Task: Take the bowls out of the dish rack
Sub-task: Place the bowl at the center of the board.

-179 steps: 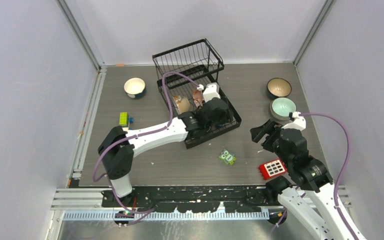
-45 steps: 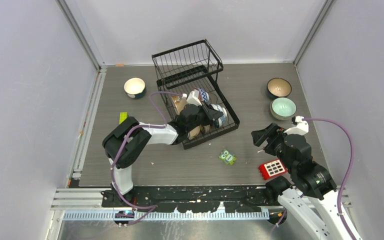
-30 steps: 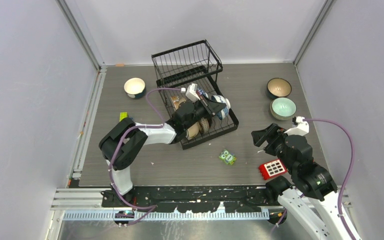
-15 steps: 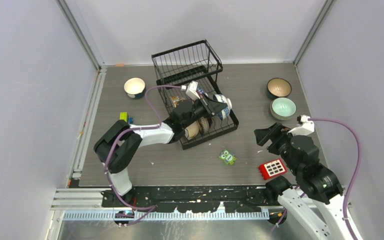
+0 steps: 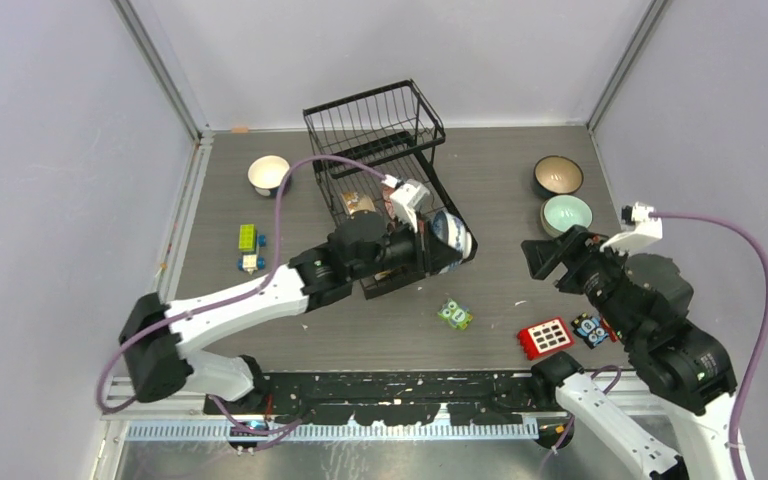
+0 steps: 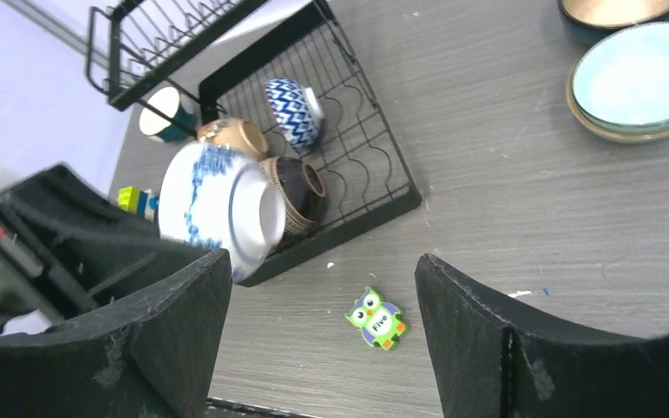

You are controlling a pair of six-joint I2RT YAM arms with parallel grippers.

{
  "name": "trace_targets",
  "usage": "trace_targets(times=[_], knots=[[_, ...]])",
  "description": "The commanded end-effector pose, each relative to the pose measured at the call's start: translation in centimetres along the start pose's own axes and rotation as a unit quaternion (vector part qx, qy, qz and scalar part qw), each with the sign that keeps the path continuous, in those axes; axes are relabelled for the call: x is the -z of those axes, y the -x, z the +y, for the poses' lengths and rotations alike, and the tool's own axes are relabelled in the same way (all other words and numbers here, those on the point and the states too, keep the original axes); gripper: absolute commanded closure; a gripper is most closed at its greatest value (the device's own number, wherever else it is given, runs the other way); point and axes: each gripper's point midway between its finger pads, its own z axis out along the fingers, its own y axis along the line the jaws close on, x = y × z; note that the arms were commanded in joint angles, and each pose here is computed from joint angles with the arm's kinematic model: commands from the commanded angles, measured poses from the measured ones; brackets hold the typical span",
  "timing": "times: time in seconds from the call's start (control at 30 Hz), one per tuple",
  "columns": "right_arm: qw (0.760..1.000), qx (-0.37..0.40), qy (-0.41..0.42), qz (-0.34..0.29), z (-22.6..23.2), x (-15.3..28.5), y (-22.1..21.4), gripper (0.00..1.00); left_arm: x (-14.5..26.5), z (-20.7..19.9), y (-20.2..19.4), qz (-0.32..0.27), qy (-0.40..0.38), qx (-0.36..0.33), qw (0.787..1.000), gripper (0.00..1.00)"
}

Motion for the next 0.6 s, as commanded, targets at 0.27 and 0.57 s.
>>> trace_targets(times=[0.27,0.57], knots=[[0.965,0.049,0.169,0.196,10.0,-0.4,-1.6,0.23,14.3,-3.1,-2.8,0.164,0.041,-0.367,0.915,1.00],[0.916,0.211,0.125,0.318,11.0,-2.3,-6.3,0.23,17.6,-0.9,-7.3,0.264,-0.012,-0.612,0.746,1.00]])
